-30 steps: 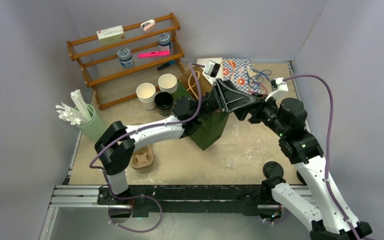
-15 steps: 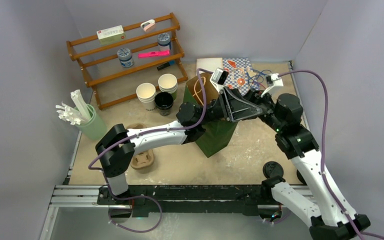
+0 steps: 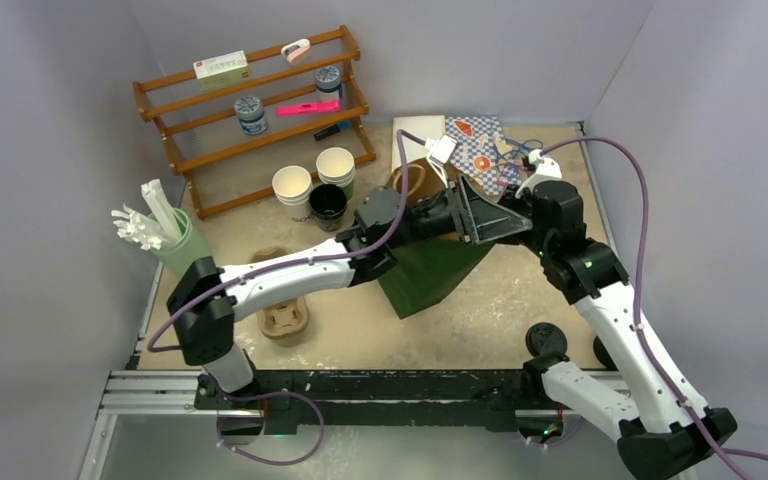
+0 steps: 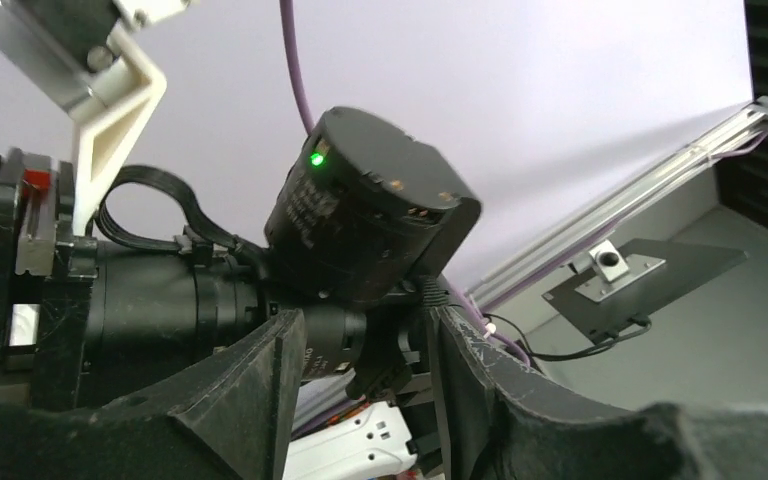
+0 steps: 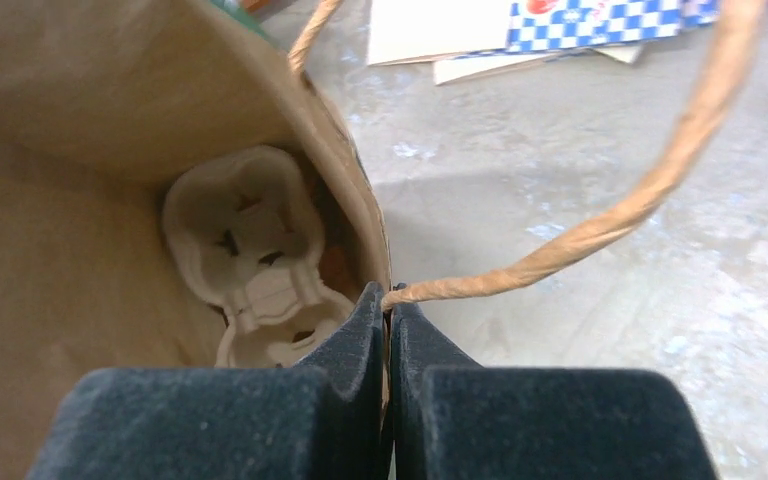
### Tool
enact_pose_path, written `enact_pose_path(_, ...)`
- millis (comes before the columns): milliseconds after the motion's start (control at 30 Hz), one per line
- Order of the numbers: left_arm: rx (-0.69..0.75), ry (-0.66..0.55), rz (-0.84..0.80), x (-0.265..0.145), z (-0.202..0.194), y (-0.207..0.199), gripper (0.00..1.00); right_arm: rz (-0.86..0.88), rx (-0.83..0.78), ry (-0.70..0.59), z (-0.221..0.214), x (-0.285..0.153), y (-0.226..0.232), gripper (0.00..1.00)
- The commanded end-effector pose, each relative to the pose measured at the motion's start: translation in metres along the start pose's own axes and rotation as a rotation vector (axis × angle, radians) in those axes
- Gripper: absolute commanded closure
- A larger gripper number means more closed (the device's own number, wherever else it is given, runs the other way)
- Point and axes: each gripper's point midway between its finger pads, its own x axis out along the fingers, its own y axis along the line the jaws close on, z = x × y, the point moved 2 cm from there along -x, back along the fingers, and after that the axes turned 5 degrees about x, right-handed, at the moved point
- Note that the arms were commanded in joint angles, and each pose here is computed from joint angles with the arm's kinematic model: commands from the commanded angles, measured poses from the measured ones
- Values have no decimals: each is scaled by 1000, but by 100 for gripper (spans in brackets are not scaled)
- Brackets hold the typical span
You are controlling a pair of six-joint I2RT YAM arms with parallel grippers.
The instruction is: Pack the takeout coffee
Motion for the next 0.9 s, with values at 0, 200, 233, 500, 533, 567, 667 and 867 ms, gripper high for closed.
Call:
enact_pose_path(0,140,-63,12,-9,30,-39,49,-172,-16,-62,11,-11,-28,100)
enact_pose_path(200,88,-70,-78,-8,32,-59,46,-132,2,-64,7,-11,-23,100)
enact_pose_path(233,73,-68,-91,-8,31,-59,46,-106,4,-64,7,-11,-19,100)
enact_pose_path(500,28,-73,-136,-7,32,-55,46,-99,-16,-58,4,-12,-20,93)
enact_pose_path(533,50,-75,-114,-9,35,-52,46,-105,-16,-59,4,-12,-21,92)
enact_pose_path(567,77,-75,-79,-11,37,-47,46,-109,-17,-58,4,-12,-21,91)
enact_pose_path(667,152,-103,89,-22,47,-32,46,-108,-13,-64,4,-14,-22,85)
enact_pose_path(867,220,-244,442,-57,80,-10,44,-93,7,-71,2,-15,-20,78)
